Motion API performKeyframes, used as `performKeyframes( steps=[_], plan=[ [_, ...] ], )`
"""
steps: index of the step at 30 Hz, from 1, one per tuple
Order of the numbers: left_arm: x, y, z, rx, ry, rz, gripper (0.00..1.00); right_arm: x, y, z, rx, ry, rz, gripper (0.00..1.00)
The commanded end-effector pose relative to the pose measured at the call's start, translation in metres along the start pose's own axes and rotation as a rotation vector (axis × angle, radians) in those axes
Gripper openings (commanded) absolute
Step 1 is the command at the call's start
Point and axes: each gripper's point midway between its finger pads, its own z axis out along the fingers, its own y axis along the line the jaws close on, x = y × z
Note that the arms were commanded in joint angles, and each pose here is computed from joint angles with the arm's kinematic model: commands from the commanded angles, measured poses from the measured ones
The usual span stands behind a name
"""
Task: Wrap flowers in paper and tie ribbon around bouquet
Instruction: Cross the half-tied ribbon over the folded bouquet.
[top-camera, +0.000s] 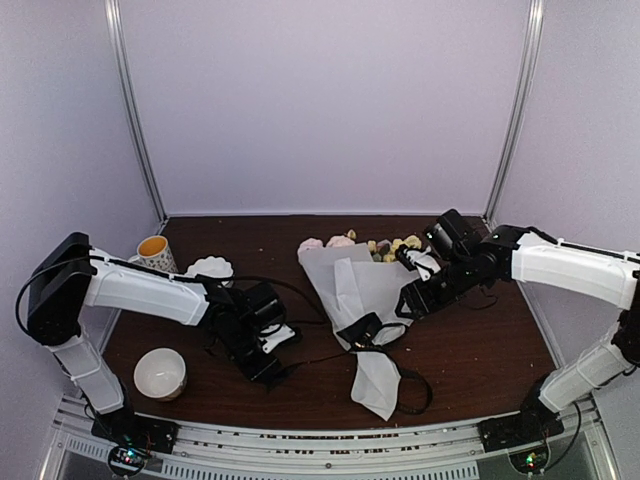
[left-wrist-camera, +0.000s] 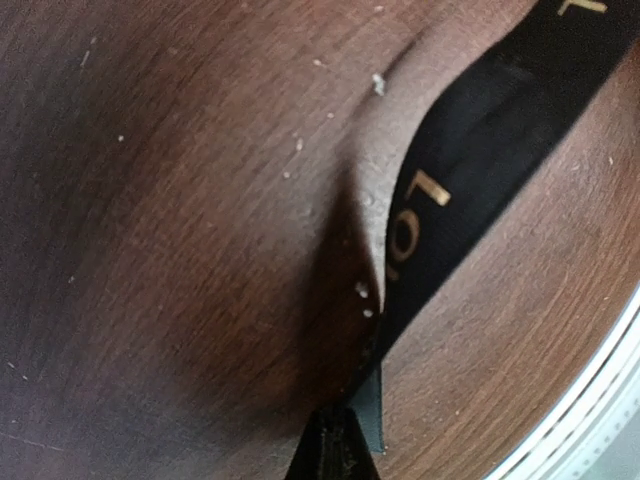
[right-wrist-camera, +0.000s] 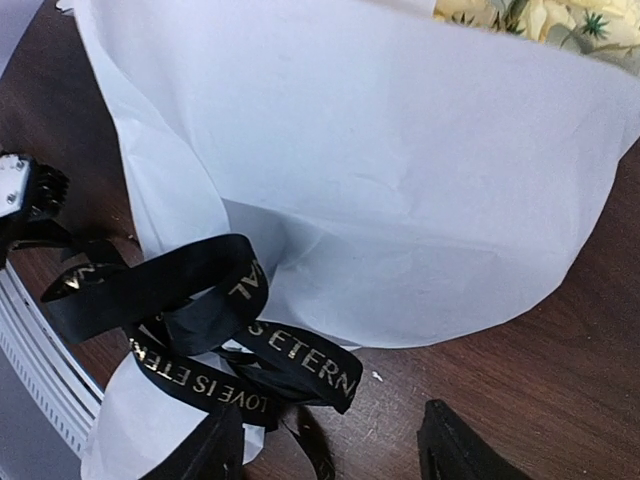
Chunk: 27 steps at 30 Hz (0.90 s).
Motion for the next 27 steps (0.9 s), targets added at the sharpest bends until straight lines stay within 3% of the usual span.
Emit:
performKeyframes(
  steps=[1, 6, 8, 9, 11, 13, 16, 19, 23, 27],
  plan=[
    [0.05, 0.014, 0.021, 0.013, 0.189, -0.119, 0.0, 0.012, 0.0, 0.02, -0.034, 0.036, 0.021, 0.61],
    [0.044, 0.018, 0.029, 0.006, 0.172, -0.109, 0.0, 0.023, -0.003, 0.037, -0.038, 0.076, 0.02, 0.59],
    [0.041, 0.022, 0.031, -0.013, 0.153, -0.123, 0.0, 0.027, -0.006, 0.044, -0.027, 0.091, 0.018, 0.51],
    [0.039, 0.022, 0.031, -0.013, 0.146, -0.121, 0.07, 0.028, -0.008, 0.046, -0.019, 0.097, 0.018, 0.45],
    [0.028, 0.025, 0.023, -0.04, 0.101, -0.107, 0.3, 0.031, -0.01, 0.05, -0.008, 0.114, 0.016, 0.3],
    [0.009, 0.026, 0.005, -0.065, -0.001, -0.062, 0.49, 0.034, -0.008, 0.053, -0.022, 0.124, 0.014, 0.2],
    [-0.028, 0.013, -0.04, -0.044, -0.224, 0.058, 0.63, 0.035, -0.004, 0.053, -0.047, 0.127, 0.016, 0.09],
    [-0.058, -0.006, -0.079, -0.025, -0.393, 0.225, 0.69, 0.033, 0.0, 0.049, -0.071, 0.11, 0.013, 0.0],
    [-0.1, -0.036, -0.114, 0.01, -0.528, 0.402, 0.72, 0.03, 0.011, 0.038, -0.12, 0.086, 0.008, 0.0],
    [-0.153, -0.061, -0.13, 0.043, -0.65, 0.479, 0.73, 0.036, 0.034, 0.026, -0.198, 0.083, -0.037, 0.0]
  ],
)
